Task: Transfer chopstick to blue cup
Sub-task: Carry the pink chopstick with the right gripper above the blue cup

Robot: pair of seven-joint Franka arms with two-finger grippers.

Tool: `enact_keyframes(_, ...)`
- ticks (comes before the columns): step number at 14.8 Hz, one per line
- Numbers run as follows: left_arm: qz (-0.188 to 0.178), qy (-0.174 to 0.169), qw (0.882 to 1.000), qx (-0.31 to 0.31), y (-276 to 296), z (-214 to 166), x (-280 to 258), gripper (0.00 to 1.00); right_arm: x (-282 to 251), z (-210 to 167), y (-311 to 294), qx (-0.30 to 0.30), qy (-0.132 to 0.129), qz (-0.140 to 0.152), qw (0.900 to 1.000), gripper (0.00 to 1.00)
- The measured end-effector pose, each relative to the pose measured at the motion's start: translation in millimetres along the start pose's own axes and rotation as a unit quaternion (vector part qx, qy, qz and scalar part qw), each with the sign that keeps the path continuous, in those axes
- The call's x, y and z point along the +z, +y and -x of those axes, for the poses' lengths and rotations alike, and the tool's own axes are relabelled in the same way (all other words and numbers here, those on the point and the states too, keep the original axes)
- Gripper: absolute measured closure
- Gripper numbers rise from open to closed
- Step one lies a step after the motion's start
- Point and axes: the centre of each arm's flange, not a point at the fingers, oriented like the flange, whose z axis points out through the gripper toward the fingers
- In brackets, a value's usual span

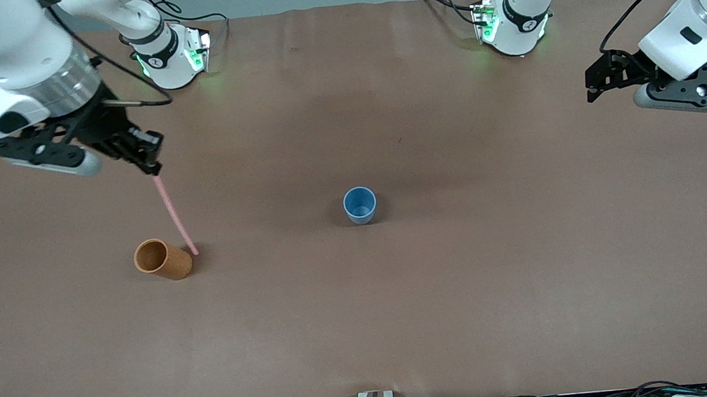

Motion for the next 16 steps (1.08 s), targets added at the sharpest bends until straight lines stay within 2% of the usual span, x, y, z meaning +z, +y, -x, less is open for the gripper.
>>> enact_keyframes(2,0.000,0.000,1.000,-0.003,-3,0,0,0.00,16,30,-39,0.026,-0.015,0.000,1.000,0.90)
enact_keyframes(5,0.001,0.002,1.000,-0.004,-4,0,-1,0.00,43,68,-89,0.033,-0.028,0.009,0.999,0.90)
enact_keyframes(10,0.003,0.004,1.000,-0.010,-11,1,-3,0.00,91,86,-136,0.054,-0.026,0.003,0.998,0.90)
enact_keyframes(16,0.003,0.004,1.000,-0.011,-12,1,-3,0.00,106,120,-183,0.079,-0.028,-0.005,0.996,0.90)
